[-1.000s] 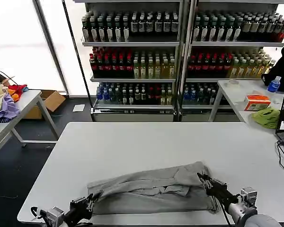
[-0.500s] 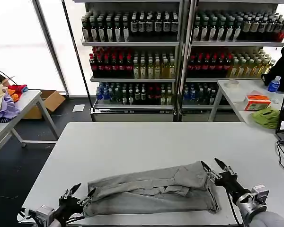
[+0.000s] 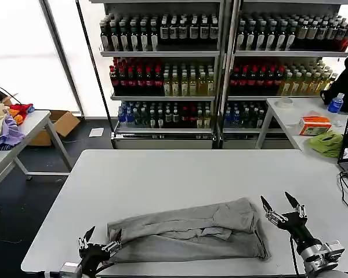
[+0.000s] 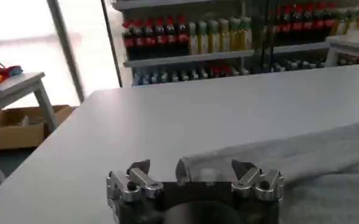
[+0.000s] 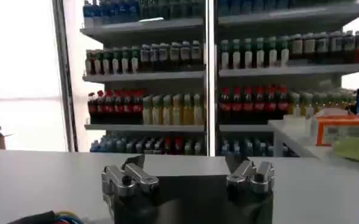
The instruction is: Fold and organize the clothes.
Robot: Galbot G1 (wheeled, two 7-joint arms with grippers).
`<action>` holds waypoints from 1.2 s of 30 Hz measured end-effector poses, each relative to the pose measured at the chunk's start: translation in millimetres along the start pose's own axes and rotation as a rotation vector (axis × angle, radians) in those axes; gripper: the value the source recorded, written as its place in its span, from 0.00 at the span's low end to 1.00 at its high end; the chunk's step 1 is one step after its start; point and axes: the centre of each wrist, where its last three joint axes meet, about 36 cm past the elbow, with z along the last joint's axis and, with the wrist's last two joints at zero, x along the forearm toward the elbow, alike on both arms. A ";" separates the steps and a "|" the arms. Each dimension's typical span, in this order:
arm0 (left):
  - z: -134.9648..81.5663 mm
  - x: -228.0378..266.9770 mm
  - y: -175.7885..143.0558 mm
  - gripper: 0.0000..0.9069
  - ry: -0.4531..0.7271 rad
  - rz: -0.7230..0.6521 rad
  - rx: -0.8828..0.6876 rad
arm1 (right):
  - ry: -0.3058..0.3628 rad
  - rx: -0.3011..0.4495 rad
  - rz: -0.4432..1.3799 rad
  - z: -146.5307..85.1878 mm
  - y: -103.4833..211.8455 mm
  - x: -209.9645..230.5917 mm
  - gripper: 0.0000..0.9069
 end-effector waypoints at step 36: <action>29.7 -20.3 -15.8 0.00 0.015 -0.022 0.060 | -0.047 -0.005 0.030 -9.5 -14.0 -2.0 1.00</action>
